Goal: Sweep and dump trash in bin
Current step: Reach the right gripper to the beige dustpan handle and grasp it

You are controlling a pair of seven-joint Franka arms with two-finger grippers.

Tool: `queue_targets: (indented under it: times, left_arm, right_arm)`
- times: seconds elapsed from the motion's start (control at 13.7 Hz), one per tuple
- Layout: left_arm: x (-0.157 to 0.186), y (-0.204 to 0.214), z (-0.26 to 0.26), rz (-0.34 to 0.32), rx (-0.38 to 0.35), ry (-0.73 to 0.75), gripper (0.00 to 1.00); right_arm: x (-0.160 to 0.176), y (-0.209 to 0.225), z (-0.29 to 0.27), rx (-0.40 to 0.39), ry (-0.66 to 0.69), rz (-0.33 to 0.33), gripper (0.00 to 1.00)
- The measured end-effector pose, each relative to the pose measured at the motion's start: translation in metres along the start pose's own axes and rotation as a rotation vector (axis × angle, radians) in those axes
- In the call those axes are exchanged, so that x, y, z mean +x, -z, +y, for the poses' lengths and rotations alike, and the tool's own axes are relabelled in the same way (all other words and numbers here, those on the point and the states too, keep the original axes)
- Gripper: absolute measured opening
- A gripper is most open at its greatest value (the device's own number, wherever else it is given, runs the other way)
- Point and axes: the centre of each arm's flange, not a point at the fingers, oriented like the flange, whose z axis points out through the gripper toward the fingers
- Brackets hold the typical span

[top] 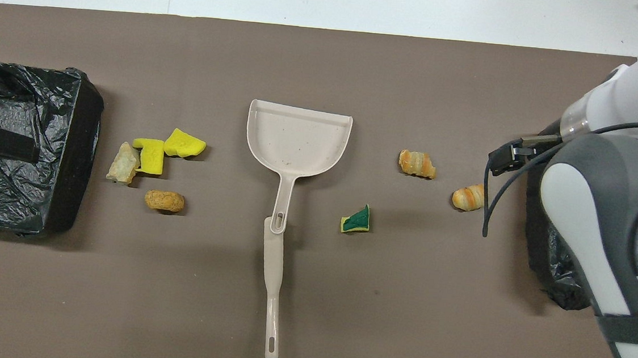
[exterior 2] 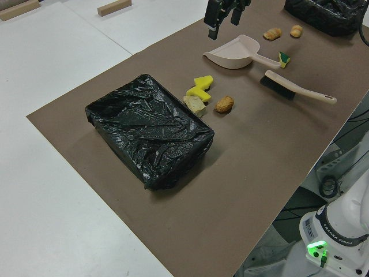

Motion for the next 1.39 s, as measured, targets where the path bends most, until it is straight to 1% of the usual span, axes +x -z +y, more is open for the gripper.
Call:
queue_targets:
  times: [0.15, 0.22, 0.29, 0.44, 0.66, 1.02, 1.24, 1.39]
  left_arm:
    - [0.000, 0.000, 0.000, 0.000, 0.000, 0.000, 1.00]
    - [0.000, 0.000, 0.000, 0.000, 0.000, 0.000, 1.00]
    - [0.000, 0.000, 0.000, 0.000, 0.000, 0.000, 1.00]
    - [0.000, 0.000, 0.000, 0.000, 0.000, 0.000, 1.00]
    - [0.000, 0.000, 0.000, 0.000, 0.000, 0.000, 1.00]
    - [0.000, 0.000, 0.000, 0.000, 0.000, 0.000, 1.00]
    - [0.000, 0.000, 0.000, 0.000, 0.000, 0.000, 1.00]
    - [0.000, 0.000, 0.000, 0.000, 0.000, 0.000, 1.00]
  right_arm:
    - [0.014, -0.015, -0.019, -0.002, -0.003, 0.013, 1.00]
    - [0.021, -0.022, -0.035, -0.001, -0.021, 0.030, 1.00]
    - [0.026, -0.028, -0.055, 0.000, -0.037, 0.050, 1.00]
    - [0.032, -0.045, -0.098, 0.001, -0.057, 0.062, 1.00]
    - [0.038, -0.074, -0.164, 0.013, -0.113, 0.097, 1.00]
    - [0.020, -0.118, -0.270, 0.029, -0.246, 0.105, 1.00]
    - [0.002, -0.140, -0.324, 0.041, -0.293, 0.113, 1.00]
    - [-0.006, -0.151, -0.349, 0.056, -0.307, 0.128, 1.00]
